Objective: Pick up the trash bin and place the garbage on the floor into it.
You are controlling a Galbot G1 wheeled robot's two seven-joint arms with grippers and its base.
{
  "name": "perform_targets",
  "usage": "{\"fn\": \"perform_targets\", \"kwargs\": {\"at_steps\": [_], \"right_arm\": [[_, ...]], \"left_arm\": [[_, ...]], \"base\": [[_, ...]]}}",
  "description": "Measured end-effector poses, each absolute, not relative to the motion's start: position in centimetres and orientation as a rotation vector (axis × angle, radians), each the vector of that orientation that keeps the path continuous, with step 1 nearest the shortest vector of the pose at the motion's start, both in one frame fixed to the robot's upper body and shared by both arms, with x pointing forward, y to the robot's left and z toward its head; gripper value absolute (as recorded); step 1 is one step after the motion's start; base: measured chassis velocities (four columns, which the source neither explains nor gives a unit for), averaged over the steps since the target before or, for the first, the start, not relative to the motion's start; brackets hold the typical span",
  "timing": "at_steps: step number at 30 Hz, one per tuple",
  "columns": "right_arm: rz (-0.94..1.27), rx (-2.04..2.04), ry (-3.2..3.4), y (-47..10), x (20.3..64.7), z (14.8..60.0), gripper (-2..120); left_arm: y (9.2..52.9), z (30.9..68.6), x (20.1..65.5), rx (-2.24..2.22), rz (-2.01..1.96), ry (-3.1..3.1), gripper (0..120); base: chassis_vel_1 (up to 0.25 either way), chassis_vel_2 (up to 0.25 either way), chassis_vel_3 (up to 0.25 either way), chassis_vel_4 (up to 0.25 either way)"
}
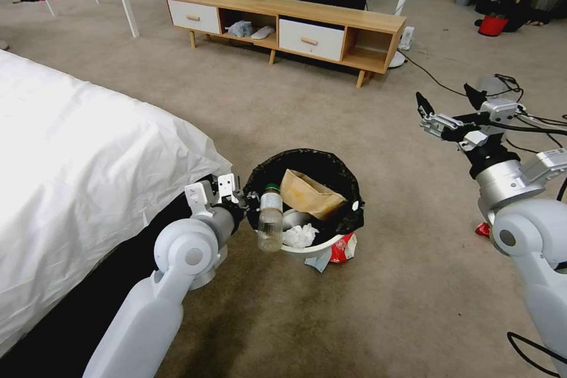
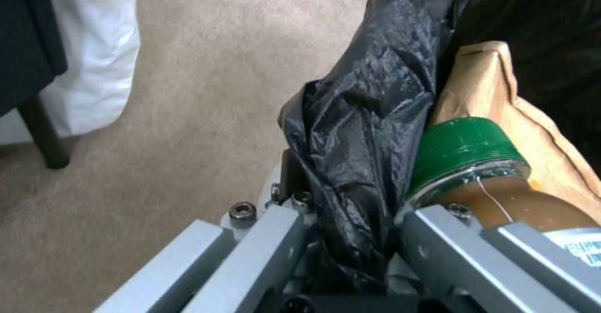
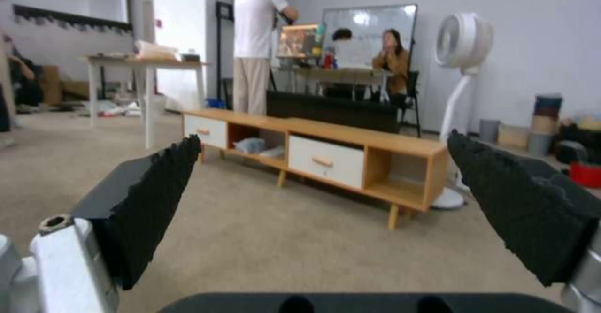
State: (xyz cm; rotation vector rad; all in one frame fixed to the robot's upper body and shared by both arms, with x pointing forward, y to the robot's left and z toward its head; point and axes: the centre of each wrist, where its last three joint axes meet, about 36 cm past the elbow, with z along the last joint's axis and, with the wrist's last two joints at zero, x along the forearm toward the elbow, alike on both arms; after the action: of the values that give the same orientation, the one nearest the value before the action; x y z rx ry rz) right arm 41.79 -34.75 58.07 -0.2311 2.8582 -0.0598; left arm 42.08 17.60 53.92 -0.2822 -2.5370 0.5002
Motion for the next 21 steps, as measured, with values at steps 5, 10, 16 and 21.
{"fn": "perform_targets", "kwargs": {"at_steps": [5,10,16,21], "right_arm": [[-0.051,-0.192,2.885,-34.7,41.6,57.8,100],[-0.05,-0.186,2.892,-34.8,41.5,57.6,100],[-0.041,-0.182,2.896,-34.7,41.4,57.3,100],[-0.038,-0.185,2.898,-34.6,41.4,57.2,100]], "left_arm": [[17.7,54.2,42.0,-0.256,0.502,-2.515,2],[17.6,54.4,41.9,-0.215,0.51,-2.483,2],[17.5,54.9,41.7,-0.165,0.532,-2.425,2],[17.4,55.2,41.6,-0.149,0.541,-2.402,2]], "base": [[0.0,0.0,0.0,0.0],[0.0,0.0,0.0,0.0],[0.0,0.0,0.0,0.0],[0.0,0.0,0.0,0.0]]}}
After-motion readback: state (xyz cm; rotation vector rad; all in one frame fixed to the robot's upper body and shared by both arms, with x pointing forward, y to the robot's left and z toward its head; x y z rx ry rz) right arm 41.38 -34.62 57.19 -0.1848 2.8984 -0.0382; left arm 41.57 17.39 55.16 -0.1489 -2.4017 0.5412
